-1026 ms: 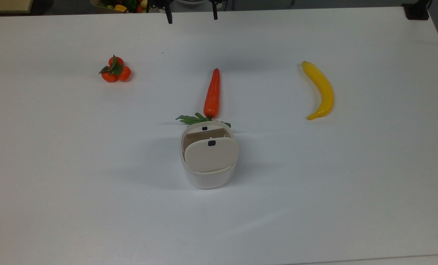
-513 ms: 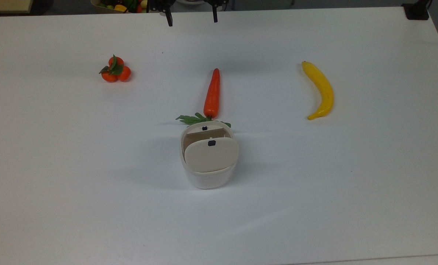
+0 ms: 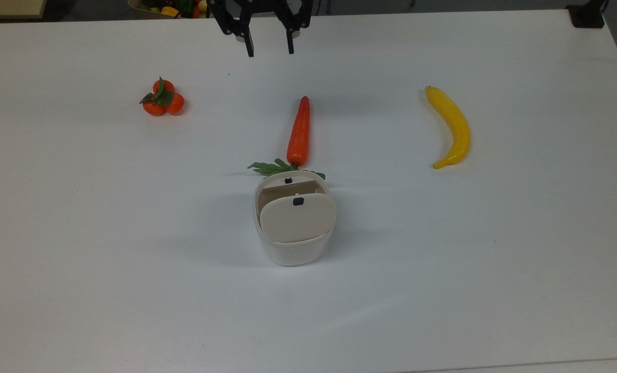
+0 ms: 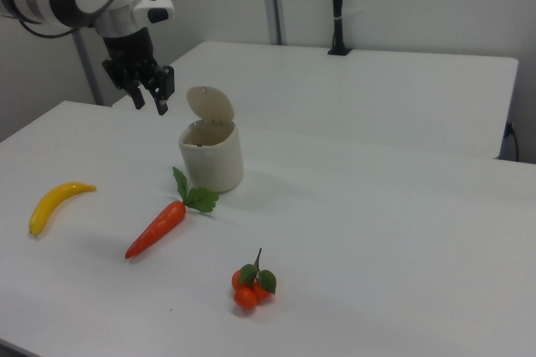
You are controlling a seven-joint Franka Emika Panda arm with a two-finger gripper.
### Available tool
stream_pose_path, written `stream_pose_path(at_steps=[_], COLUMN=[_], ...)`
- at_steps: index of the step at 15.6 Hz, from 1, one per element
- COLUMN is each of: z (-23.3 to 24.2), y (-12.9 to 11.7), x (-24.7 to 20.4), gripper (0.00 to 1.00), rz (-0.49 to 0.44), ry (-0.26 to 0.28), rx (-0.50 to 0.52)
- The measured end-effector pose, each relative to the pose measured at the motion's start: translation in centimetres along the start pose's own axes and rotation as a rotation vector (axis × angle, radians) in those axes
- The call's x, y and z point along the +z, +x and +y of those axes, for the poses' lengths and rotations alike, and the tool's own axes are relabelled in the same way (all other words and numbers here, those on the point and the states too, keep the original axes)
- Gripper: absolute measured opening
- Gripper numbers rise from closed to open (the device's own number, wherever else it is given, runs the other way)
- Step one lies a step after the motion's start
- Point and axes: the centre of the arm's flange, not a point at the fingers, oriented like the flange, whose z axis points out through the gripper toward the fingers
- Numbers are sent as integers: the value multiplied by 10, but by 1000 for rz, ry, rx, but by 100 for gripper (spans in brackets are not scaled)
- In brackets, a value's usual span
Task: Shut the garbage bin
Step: 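Move the gripper down toward the open lid of the cream bin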
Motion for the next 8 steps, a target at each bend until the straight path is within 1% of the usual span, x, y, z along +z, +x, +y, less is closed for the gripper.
stream_pose_path(at_steps=[1, 5, 6, 8], z=[1, 2, 2, 2], y=[2, 8, 9, 10], x=[2, 12, 14, 16], gripper=[46, 3, 1, 1], rz=[3, 16, 15, 13], ry=[0, -2, -2, -2], rx=[1, 3, 3, 4])
